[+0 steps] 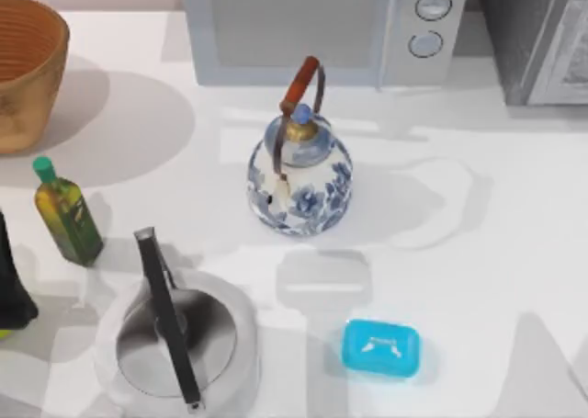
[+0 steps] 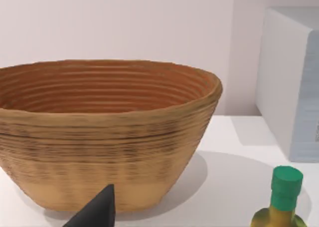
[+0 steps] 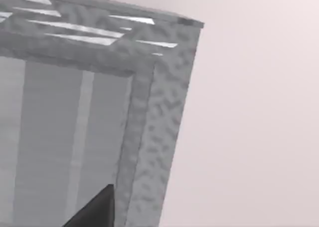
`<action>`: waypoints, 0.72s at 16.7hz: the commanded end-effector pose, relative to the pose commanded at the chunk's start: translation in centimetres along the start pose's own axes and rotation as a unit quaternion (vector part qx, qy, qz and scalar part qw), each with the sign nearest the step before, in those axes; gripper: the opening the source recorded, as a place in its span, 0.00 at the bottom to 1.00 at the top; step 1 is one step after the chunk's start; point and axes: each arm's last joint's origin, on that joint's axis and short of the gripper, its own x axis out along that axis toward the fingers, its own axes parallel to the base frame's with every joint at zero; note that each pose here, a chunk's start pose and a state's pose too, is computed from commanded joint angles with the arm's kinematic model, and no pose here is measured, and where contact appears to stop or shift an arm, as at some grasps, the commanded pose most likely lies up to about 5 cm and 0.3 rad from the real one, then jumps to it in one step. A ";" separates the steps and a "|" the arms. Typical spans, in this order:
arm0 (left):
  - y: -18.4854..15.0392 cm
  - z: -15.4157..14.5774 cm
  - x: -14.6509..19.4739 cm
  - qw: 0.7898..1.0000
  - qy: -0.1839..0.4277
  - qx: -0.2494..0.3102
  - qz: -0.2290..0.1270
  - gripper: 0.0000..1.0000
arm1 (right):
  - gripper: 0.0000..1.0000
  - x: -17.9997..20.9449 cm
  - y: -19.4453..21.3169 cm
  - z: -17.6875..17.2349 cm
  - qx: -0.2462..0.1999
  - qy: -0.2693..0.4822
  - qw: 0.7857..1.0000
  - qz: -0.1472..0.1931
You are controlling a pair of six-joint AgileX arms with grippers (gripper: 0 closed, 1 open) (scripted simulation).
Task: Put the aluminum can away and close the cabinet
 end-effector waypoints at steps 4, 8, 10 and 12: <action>0.0 0.0 0.0 1.000 0.000 0.000 0.000 1.00 | 1.00 0.3 0.4 10.2 0.004 -0.003 1.000 0.008; 0.0 0.0 0.0 1.000 0.000 0.000 0.000 1.00 | 1.00 -0.2 1.5 15.1 0.049 0.025 0.998 0.012; 0.0 0.0 0.0 1.000 0.000 0.000 0.000 1.00 | 1.00 -0.2 1.7 15.9 0.071 0.041 0.997 0.016; 0.0 0.0 0.0 1.000 0.000 0.000 0.000 1.00 | 1.00 -0.1 1.8 16.1 0.086 0.054 0.995 0.019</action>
